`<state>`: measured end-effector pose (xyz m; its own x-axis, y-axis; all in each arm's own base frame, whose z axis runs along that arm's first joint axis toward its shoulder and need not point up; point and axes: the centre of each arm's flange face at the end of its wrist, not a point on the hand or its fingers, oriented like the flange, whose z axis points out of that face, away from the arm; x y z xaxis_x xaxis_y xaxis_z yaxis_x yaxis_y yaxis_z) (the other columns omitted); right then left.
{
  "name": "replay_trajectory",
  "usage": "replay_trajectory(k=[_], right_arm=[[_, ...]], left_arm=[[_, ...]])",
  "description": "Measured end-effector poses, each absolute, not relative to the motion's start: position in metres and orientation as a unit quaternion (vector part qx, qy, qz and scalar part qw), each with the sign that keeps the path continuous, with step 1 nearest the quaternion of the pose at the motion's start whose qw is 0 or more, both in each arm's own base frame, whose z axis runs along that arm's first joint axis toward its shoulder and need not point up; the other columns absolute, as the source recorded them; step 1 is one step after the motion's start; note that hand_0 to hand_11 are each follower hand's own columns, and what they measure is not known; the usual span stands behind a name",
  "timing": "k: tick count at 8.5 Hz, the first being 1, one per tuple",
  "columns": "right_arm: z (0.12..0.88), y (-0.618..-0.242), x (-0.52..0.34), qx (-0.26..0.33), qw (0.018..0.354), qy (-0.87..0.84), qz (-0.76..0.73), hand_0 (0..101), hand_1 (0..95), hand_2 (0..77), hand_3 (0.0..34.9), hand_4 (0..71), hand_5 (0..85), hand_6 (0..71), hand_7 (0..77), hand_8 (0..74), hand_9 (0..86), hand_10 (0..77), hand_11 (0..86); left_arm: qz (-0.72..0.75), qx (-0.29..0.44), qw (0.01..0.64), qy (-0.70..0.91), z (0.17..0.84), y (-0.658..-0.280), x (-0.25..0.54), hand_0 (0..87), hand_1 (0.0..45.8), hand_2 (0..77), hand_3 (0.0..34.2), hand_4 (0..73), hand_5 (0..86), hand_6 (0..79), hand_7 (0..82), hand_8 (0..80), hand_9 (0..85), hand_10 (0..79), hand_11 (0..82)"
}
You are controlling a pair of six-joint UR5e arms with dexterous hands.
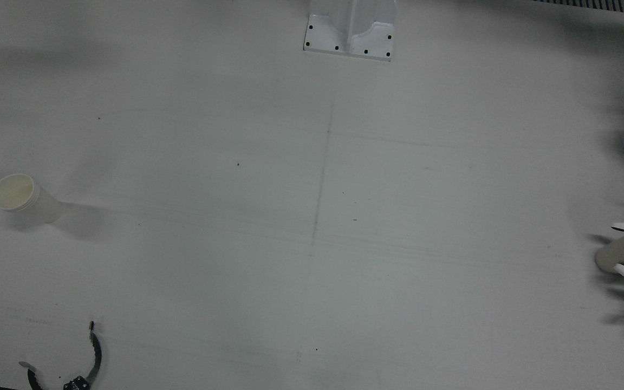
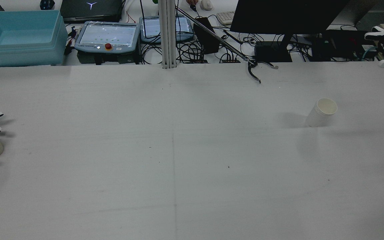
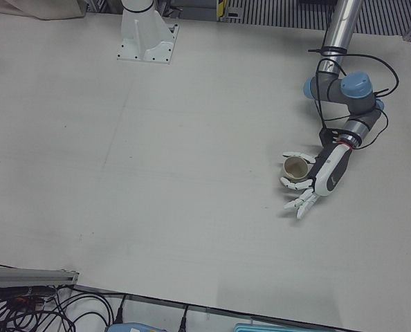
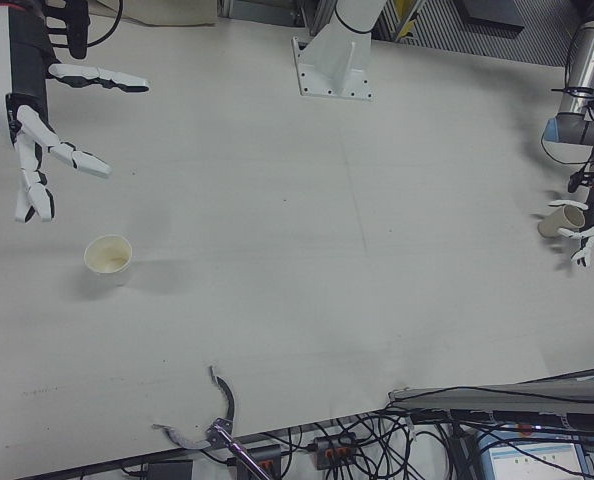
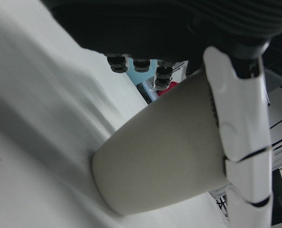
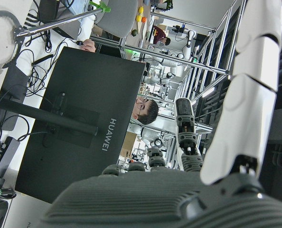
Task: Pour water
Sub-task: 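Move the right hand toward the other beige paper cup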
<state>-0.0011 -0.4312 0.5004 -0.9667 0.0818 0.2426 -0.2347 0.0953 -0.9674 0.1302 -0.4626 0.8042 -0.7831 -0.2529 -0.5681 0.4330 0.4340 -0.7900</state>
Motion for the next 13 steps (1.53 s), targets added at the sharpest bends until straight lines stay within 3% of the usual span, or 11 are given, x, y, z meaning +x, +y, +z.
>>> replay_trajectory(k=[1,2,3,4,5,6,8,9,10,11,13], right_arm=[[0.501,-0.431,-0.001,0.052,0.118,-0.730,0.671,53,18.0,4.4,0.0,14.7,18.0,4.9,9.8,0.5,1.1,0.5,0.5],[0.501,-0.431,0.000,0.052,0.117,-0.730,0.671,53,18.0,7.1,0.0,14.7,18.0,4.9,9.8,0.5,1.1,0.5,0.5],[0.504,-0.431,-0.001,0.053,0.118,-0.728,0.673,52,18.0,6.0,0.0,14.7,18.0,4.9,9.8,0.5,1.1,0.5,0.5],[0.513,-0.435,-0.002,0.053,0.119,-0.729,0.672,52,18.0,5.5,0.0,14.7,16.9,3.8,7.6,0.5,1.1,0.5,0.5],[0.534,-0.445,-0.006,0.051,0.117,-0.734,0.667,51,14.2,3.8,0.0,14.7,16.9,3.8,7.6,0.5,1.1,0.5,0.5],[0.572,-0.459,-0.013,0.048,0.114,-0.740,0.661,51,14.2,3.8,0.0,14.7,16.9,3.8,7.6,0.5,1.1,0.5,0.5],[0.649,-0.478,-0.025,0.046,0.119,-0.739,0.662,51,16.4,2.2,0.0,14.7,12.5,1.1,2.7,0.5,0.5,0.5,1.1],[0.681,-0.485,-0.034,0.045,0.128,-0.732,0.668,51,16.9,2.2,0.0,14.7,13.6,3.8,6.5,0.5,0.5,0.5,3.3],[0.708,-0.490,-0.045,0.041,0.137,-0.729,0.670,52,17.5,9.3,0.0,14.7,16.4,6.5,8.7,0.5,0.5,0.5,1.1],[0.737,-0.491,-0.053,0.037,0.144,-0.728,0.669,53,20.2,10.9,0.0,20.2,18.5,5.4,12.0,0.0,0.5,0.5,2.7],[0.778,-0.485,-0.070,0.030,0.165,-0.720,0.673,53,19.1,7.6,0.0,15.3,16.9,7.6,8.7,0.5,0.5,0.5,2.2]], left_arm=[[-0.533,0.056,0.319,0.781,0.804,-0.463,0.130,57.0,9.3,10.4,0.0,55.6,32.2,15.8,17.4,7.1,7.1,3.8,6.5],[-0.539,0.050,0.314,0.780,0.804,-0.463,0.129,57.0,9.3,10.4,0.0,55.6,32.2,15.8,17.4,7.1,7.1,3.8,6.5],[-0.548,0.043,0.304,0.779,0.805,-0.463,0.128,72.8,15.8,14.7,0.0,56.2,31.6,20.2,19.1,8.7,9.3,5.4,9.3],[-0.558,0.030,0.288,0.777,0.806,-0.464,0.127,72.8,15.8,14.7,0.0,56.7,32.2,20.2,19.1,8.7,9.3,5.4,9.3],[-0.570,0.013,0.270,0.776,0.800,-0.466,0.127,81.2,18.5,26.2,0.0,57.3,32.2,21.3,20.2,9.8,9.8,6.5,13.1],[-0.581,-0.008,0.251,0.774,0.786,-0.470,0.129,81.2,18.5,26.2,0.0,57.3,32.7,21.3,20.2,9.8,9.8,6.5,13.1],[-0.600,-0.046,0.214,0.769,0.747,-0.479,0.133,80.5,17.5,43.1,0.0,57.3,32.7,21.3,21.8,9.8,9.8,8.2,14.7],[-0.608,-0.061,0.193,0.768,0.726,-0.483,0.133,80.5,17.5,43.1,0.0,57.3,32.7,21.3,21.8,9.8,9.8,8.2,14.7],[-0.614,-0.072,0.178,0.766,0.703,-0.485,0.134,80.4,16.9,43.1,0.0,56.7,36.0,19.1,21.8,9.8,9.8,8.2,14.7],[-0.618,-0.080,0.169,0.764,0.684,-0.486,0.134,77.8,16.9,43.6,0.1,56.7,36.0,19.1,21.3,9.8,9.8,8.2,14.7],[-0.624,-0.094,0.156,0.760,0.669,-0.486,0.134,77.5,16.9,43.6,0.3,56.7,36.0,19.1,21.3,8.7,9.8,8.2,14.2]])
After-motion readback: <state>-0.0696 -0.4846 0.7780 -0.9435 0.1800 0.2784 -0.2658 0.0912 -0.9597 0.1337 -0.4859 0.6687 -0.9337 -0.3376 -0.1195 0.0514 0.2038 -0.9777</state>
